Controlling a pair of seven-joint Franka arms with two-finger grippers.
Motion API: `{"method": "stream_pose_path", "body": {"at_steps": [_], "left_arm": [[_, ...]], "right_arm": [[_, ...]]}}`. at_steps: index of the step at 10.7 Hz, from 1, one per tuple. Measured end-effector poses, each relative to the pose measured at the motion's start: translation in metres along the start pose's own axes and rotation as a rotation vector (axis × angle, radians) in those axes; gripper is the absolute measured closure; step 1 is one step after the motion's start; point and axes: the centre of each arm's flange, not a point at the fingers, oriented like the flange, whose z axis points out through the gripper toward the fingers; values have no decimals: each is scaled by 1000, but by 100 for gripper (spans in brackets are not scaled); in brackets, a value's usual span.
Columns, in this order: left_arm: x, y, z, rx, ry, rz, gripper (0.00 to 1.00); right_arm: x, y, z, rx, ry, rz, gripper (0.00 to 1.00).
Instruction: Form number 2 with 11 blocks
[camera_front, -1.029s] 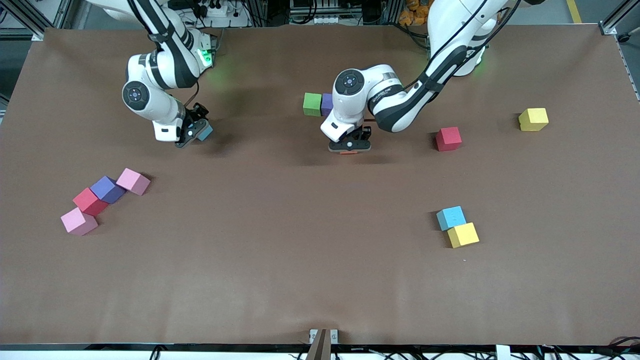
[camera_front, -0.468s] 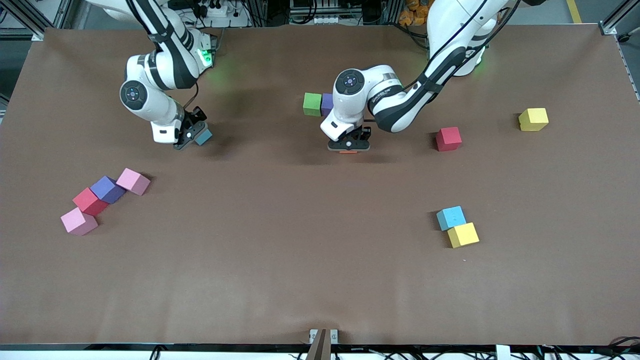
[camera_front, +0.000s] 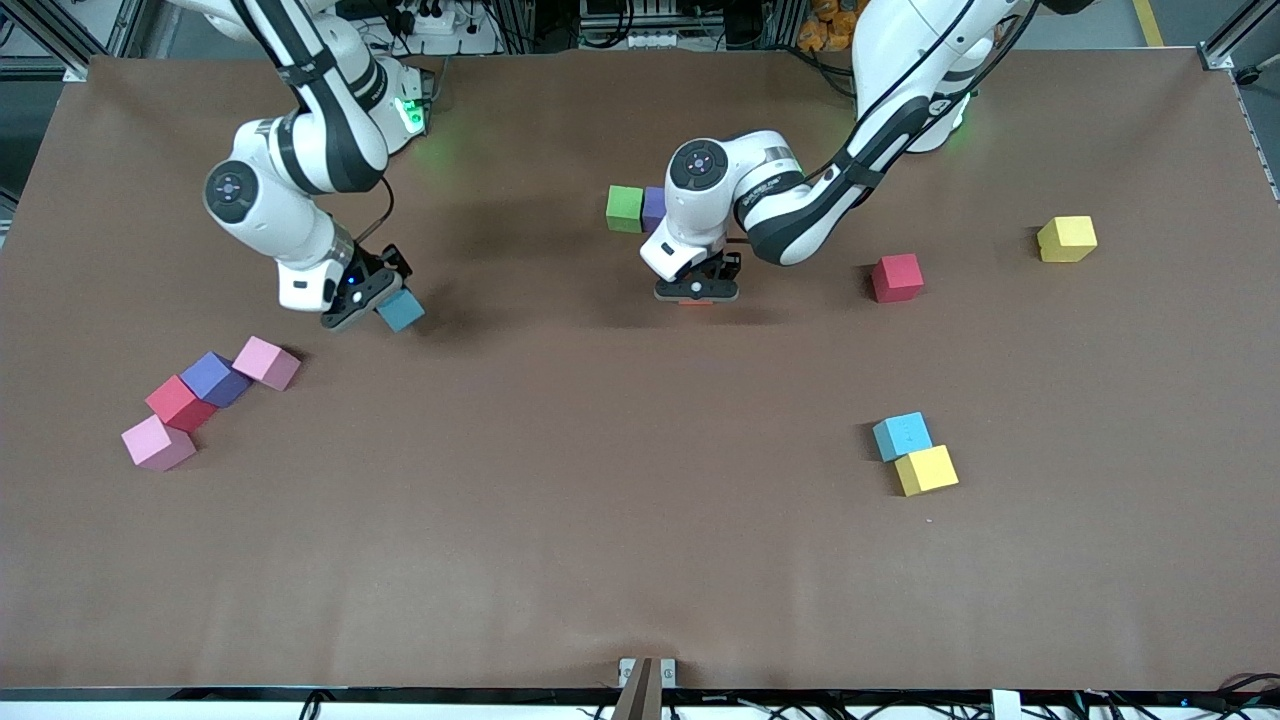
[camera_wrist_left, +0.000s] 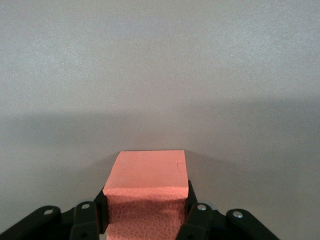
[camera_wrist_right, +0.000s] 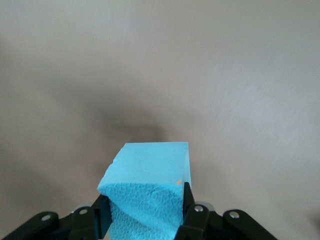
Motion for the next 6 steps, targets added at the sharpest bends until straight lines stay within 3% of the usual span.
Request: {"method": "stream_pose_path", "body": {"at_steps": [2,6], "left_arm": [[-9,5,0,-2,-7,16,44],[-15,6,2,-1,-14,26,44]], "right_arm": [[37,-4,-10,-11,44,34,44],[103,-69,13,-48,25,-13,44]]}}
